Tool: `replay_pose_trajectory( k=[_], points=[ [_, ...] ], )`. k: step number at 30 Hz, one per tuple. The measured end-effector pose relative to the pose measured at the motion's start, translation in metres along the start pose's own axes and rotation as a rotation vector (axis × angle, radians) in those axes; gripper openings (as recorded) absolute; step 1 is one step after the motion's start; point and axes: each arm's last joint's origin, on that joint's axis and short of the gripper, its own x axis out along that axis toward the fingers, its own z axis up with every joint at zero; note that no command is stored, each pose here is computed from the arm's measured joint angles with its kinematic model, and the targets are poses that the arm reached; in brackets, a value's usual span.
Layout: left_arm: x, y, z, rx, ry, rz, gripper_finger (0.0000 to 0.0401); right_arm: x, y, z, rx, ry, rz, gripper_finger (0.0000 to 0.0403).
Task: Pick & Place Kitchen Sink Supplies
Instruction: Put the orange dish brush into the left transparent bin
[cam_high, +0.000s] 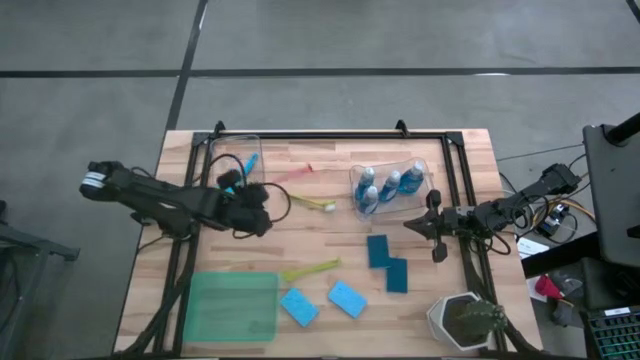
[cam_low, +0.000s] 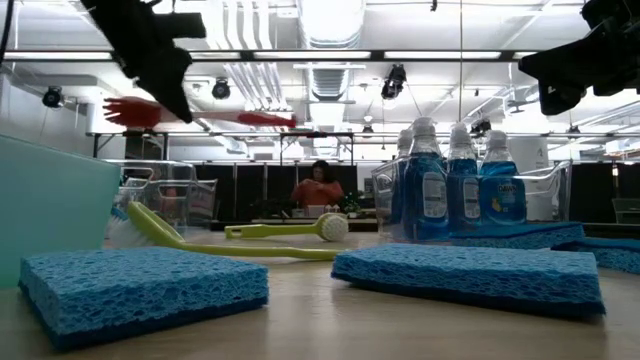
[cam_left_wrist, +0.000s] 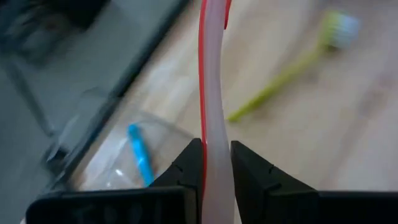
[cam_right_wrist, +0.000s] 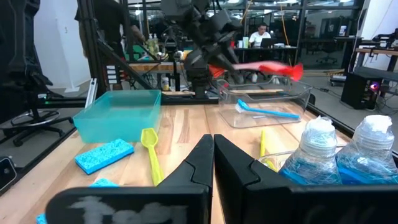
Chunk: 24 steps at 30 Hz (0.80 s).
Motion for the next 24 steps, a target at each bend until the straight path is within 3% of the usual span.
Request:
replay_pose_trajectory(
  k=[7,20,24],
  points=[
    [0.001,0.026,-0.029,-0.291,-0.022,0.225,0.0057,0.000,0.000,0.000,-0.002,0.000,-0.001,0.0008],
    [0.022,0.041,-0.070,-0.597,-0.110,0.347,0.0061,0.000,0.000,0.000,-0.001,0.000,0.000,0.0008],
    [0.031,0.039,-0.081,-0.642,-0.129,0.350,0.0064,0.000,0.000,0.000,-0.002,0.000,0.000,0.0008]
  ],
)
